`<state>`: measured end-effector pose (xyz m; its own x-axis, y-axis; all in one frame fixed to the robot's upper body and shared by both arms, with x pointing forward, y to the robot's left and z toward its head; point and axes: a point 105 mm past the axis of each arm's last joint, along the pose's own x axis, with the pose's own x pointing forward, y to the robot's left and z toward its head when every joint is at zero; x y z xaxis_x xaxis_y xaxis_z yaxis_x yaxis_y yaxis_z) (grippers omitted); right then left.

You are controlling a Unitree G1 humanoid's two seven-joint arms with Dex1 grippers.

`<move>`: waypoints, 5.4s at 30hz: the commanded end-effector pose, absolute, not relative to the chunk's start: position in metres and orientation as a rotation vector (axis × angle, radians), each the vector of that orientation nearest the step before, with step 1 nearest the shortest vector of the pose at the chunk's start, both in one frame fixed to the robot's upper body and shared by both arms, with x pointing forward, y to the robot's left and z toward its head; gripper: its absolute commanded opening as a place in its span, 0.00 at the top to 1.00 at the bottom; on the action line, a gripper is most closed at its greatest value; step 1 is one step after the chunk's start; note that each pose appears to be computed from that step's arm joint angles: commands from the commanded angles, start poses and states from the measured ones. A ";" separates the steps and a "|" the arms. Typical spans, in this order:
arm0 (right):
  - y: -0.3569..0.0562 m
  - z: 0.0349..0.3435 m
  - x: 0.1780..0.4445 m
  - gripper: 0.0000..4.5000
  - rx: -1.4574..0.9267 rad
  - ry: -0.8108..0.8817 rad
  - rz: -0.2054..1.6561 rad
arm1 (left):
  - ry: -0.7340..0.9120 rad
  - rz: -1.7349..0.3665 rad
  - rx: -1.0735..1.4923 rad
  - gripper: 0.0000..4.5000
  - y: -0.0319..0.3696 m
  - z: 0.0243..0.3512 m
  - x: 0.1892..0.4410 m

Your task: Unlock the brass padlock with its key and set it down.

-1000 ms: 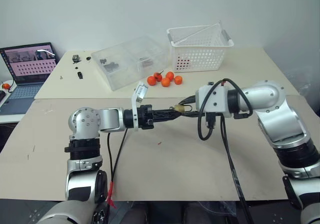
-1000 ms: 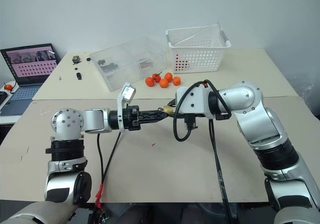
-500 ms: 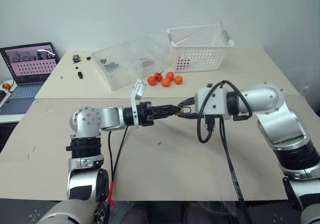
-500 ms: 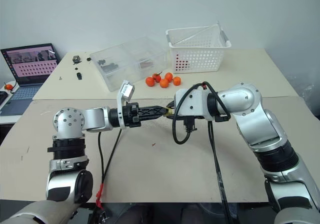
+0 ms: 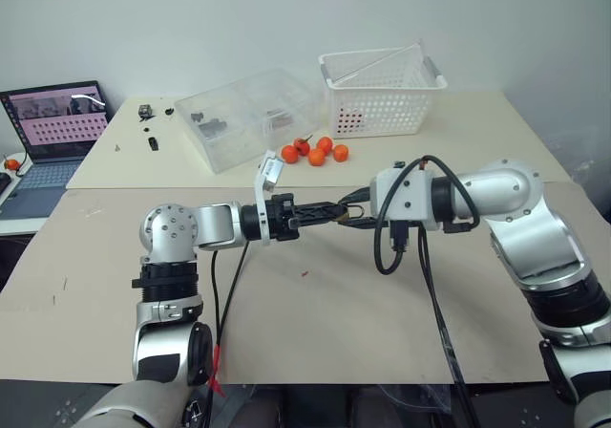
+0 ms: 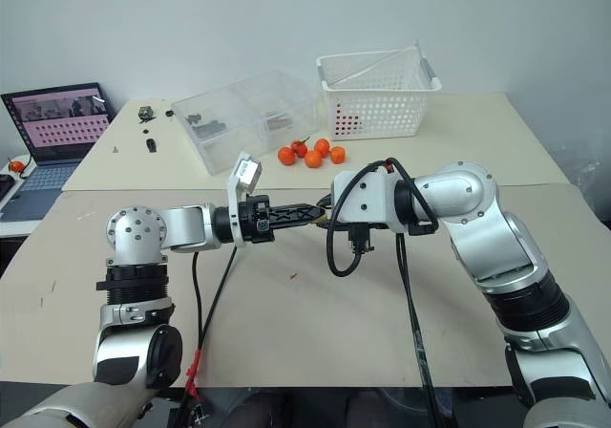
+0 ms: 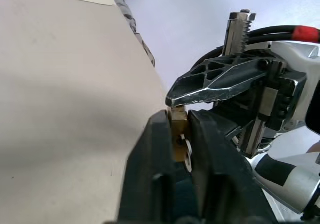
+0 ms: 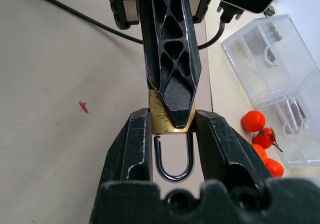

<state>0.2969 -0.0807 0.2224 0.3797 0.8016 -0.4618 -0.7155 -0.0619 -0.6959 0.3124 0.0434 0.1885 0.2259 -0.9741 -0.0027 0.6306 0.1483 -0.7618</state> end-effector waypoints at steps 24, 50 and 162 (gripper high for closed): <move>-0.088 0.235 0.294 0.14 -0.998 -0.097 1.218 | 0.565 -1.258 -0.691 1.00 0.047 0.200 0.314; -0.100 0.226 0.291 1.00 -0.821 -0.058 1.181 | 0.545 -1.243 -0.693 1.00 0.045 0.201 0.318; -0.103 0.219 0.307 1.00 -0.813 -0.046 1.137 | 0.522 -1.210 -0.695 1.00 0.044 0.198 0.318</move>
<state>0.3049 -0.1045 0.1995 0.4172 0.8086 -0.4149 -0.8381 0.1659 -0.5196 0.3190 0.0423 0.1888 0.2777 -0.9603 -0.0282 0.6228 0.2022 -0.7558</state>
